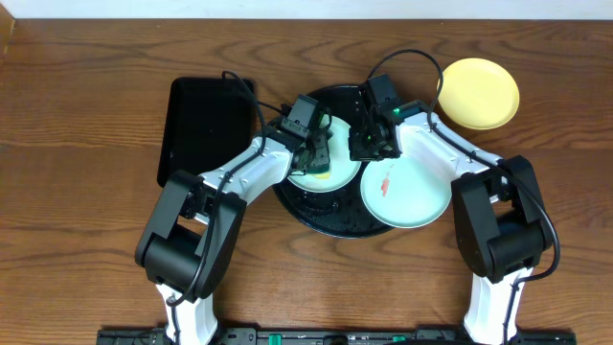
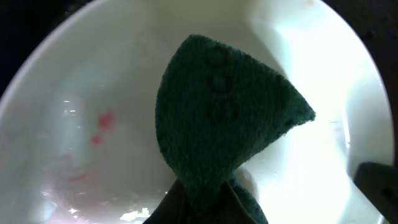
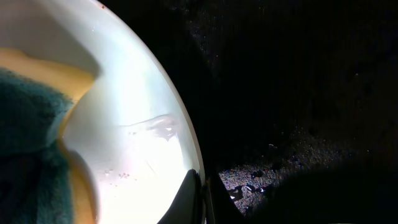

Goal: Clean dirty plates on tray and stack at the side
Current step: 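Hold the plate rim with the right gripper and scrub it with the sponge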

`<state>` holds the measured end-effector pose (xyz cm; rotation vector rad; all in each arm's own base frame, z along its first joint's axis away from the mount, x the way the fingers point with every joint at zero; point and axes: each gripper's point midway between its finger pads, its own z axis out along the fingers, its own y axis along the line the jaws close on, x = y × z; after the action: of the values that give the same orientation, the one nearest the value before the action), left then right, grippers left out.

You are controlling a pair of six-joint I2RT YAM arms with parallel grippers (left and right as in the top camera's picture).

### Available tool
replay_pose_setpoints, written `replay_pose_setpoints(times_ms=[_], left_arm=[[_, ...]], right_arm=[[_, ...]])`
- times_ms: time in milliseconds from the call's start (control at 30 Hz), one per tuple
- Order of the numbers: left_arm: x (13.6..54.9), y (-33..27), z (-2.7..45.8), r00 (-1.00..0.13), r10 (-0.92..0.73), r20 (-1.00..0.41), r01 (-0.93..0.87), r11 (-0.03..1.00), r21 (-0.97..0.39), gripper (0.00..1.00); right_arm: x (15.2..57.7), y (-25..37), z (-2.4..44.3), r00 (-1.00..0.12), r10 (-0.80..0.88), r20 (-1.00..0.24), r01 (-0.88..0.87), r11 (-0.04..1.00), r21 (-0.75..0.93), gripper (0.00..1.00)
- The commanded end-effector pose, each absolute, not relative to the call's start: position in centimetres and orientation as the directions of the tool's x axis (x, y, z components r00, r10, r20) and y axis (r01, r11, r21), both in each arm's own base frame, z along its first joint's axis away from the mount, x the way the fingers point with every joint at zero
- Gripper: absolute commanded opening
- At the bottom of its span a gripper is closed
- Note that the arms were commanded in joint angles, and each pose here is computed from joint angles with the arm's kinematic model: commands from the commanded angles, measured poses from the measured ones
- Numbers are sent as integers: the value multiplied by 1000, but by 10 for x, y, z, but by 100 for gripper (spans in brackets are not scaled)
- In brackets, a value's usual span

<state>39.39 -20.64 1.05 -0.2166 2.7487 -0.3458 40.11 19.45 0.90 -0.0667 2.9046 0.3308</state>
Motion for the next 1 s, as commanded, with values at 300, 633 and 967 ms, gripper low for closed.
replay_pose_setpoints(times_ms=[300,633,967], left_arm=[[413,-95,-3,-853,-156,-498,-280,942,185,10],[438,-93,37,-793,-120,-597,-291,936,198,9],[450,-118,107,-699,-191,-689,-249,968,-15,9]], right_arm=[[398,175,3,-979,-6,-204,-36,989,144,2],[396,174,3,-981,-7,-195,-34,990,140,2],[396,174,3,-981,-7,-195,-35,990,140,1]])
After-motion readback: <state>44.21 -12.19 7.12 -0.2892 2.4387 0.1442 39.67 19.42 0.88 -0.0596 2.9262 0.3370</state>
